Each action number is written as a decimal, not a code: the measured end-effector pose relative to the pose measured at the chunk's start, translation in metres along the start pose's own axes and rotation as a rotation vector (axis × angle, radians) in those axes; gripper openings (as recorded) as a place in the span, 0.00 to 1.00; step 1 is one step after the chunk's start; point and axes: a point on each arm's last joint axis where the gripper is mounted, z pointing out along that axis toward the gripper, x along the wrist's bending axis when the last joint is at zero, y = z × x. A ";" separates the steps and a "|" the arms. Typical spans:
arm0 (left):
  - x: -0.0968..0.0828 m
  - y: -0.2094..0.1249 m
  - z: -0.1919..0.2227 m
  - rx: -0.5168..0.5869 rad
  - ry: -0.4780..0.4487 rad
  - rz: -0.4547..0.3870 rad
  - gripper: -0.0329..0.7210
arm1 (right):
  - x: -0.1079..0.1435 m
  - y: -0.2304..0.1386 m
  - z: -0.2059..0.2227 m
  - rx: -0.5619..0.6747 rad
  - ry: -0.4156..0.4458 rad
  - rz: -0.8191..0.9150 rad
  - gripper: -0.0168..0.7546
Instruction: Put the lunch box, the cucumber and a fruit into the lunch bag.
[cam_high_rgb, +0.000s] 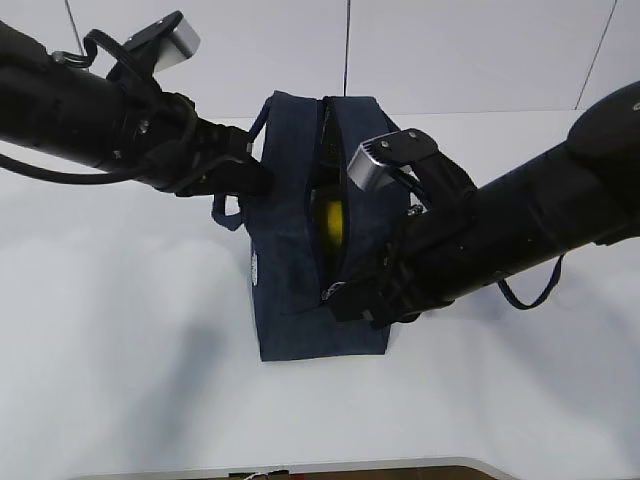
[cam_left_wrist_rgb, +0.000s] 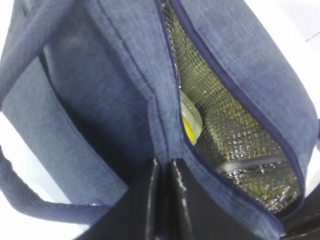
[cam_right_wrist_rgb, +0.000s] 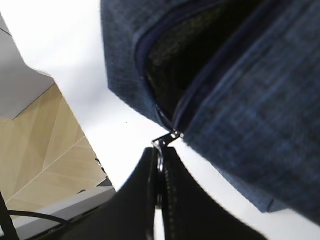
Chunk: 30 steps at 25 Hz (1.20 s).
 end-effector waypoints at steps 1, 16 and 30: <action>0.000 0.000 0.000 0.000 0.000 0.000 0.05 | -0.001 0.001 -0.001 0.012 -0.007 0.007 0.03; 0.000 0.000 0.000 -0.001 0.004 0.003 0.05 | 0.002 0.030 -0.024 0.196 -0.014 0.032 0.03; 0.000 0.000 0.000 -0.002 0.005 0.003 0.05 | 0.002 0.051 -0.036 0.229 -0.031 0.113 0.03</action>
